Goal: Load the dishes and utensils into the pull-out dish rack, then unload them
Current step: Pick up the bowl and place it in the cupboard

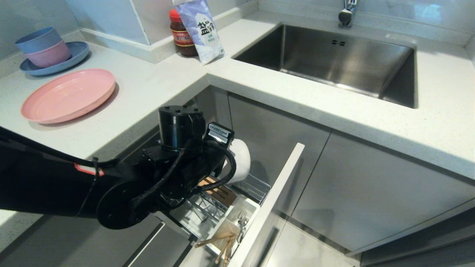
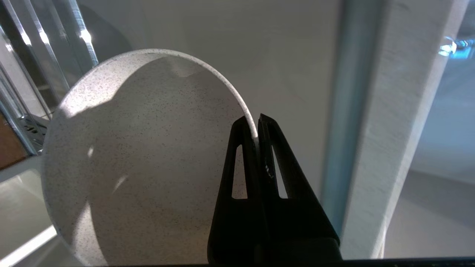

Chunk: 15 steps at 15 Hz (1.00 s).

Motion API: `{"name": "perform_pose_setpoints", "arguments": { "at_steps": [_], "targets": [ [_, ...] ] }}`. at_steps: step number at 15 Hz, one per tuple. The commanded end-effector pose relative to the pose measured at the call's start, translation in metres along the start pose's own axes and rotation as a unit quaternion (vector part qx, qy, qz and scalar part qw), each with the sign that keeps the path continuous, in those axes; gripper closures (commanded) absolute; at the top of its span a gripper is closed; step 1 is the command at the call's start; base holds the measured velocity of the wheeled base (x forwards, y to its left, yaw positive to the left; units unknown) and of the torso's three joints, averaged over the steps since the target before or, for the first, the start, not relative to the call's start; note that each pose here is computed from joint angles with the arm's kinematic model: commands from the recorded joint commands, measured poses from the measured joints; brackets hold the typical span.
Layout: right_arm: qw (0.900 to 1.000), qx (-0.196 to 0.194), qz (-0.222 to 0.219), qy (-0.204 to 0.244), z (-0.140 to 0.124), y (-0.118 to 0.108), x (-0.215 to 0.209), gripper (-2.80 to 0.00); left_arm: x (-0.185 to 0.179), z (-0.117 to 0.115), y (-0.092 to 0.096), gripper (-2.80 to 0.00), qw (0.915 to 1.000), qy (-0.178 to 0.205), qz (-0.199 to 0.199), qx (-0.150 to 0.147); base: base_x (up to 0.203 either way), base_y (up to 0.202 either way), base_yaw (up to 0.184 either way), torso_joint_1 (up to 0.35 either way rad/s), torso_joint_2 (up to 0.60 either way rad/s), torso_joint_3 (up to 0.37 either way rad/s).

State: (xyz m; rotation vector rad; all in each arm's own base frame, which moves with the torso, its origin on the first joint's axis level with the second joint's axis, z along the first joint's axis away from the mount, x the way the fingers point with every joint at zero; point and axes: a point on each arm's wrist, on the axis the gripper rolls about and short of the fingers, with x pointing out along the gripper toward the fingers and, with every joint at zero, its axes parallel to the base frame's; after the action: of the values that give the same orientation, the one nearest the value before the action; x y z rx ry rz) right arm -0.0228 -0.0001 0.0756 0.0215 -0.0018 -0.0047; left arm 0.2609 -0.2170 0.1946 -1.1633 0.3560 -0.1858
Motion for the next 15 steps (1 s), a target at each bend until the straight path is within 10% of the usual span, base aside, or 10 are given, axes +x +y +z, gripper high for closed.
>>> {"name": "perform_pose_setpoints", "arguments": {
  "at_steps": [1, 15],
  "targets": [
    [1.000, 0.000, 0.000, -0.001, 0.000, 0.000, 0.000, 0.00, 0.016, 0.000, 0.020, 0.00, 0.9998, -0.017, 0.001, -0.014, 0.000, 0.000, 0.000, 0.000, 0.00, 0.000],
    [1.000, 0.000, 0.000, -0.001, 0.000, 0.000, 0.000, 0.00, 0.071, -0.017, 0.081, 0.00, 0.9888, -0.137, -0.052, -0.031, 0.000, 0.000, 0.000, 0.000, 0.00, 0.000]
  ]
}}
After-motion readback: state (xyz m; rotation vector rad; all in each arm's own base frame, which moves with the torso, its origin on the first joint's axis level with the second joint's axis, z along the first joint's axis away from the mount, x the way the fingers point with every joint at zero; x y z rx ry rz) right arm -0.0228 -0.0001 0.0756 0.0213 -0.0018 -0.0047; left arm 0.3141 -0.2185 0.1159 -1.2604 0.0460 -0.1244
